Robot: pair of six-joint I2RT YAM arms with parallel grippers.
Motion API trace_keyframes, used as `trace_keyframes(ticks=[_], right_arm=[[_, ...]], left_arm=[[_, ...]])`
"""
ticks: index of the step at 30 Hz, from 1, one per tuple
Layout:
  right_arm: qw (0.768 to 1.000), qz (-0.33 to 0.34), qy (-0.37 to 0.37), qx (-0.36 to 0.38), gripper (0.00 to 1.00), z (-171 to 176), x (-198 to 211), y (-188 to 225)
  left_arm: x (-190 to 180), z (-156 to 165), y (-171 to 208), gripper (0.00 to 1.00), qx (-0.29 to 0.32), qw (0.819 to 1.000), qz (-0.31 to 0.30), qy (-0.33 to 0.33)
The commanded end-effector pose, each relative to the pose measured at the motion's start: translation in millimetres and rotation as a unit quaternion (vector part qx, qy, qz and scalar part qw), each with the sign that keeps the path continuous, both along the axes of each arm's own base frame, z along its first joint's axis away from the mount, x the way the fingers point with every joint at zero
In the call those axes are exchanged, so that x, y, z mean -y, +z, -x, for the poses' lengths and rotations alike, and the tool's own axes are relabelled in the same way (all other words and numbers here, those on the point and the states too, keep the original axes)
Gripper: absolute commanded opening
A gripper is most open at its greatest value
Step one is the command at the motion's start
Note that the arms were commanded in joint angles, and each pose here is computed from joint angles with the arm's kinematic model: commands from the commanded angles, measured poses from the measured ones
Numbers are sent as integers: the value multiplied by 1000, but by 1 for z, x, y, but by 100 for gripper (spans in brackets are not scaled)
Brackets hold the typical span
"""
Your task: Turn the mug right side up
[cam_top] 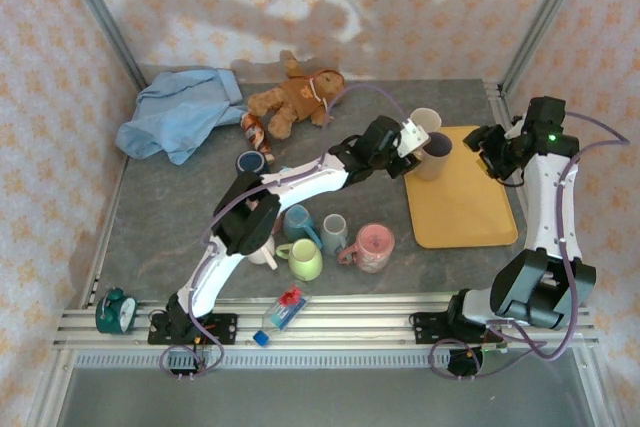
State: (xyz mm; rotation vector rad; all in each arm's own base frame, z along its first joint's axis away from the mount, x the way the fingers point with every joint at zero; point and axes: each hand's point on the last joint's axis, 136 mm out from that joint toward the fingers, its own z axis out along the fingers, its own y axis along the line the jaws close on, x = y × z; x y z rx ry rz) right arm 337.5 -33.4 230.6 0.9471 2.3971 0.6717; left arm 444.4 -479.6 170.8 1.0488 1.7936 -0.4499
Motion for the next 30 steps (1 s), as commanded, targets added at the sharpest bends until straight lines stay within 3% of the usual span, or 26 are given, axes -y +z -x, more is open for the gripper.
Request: trace_keyframes(ticks=[1,12,23,30], right_arm=[[999,44,14,-25,52,16,2,-12],[972,139,160,-106,45,48,-58,-72],[920,241,264,-161,38,58,-100,-142],[909,250,282,-177,31,45,-118,-174]], left_arm=[[-15,11,66,49,16,997,76,-9],[-112,58,92,55,-76,985,148,47],[-170,102,70,58,-115,983,110,92],[-205,105,65,58,-128,975,115,143]])
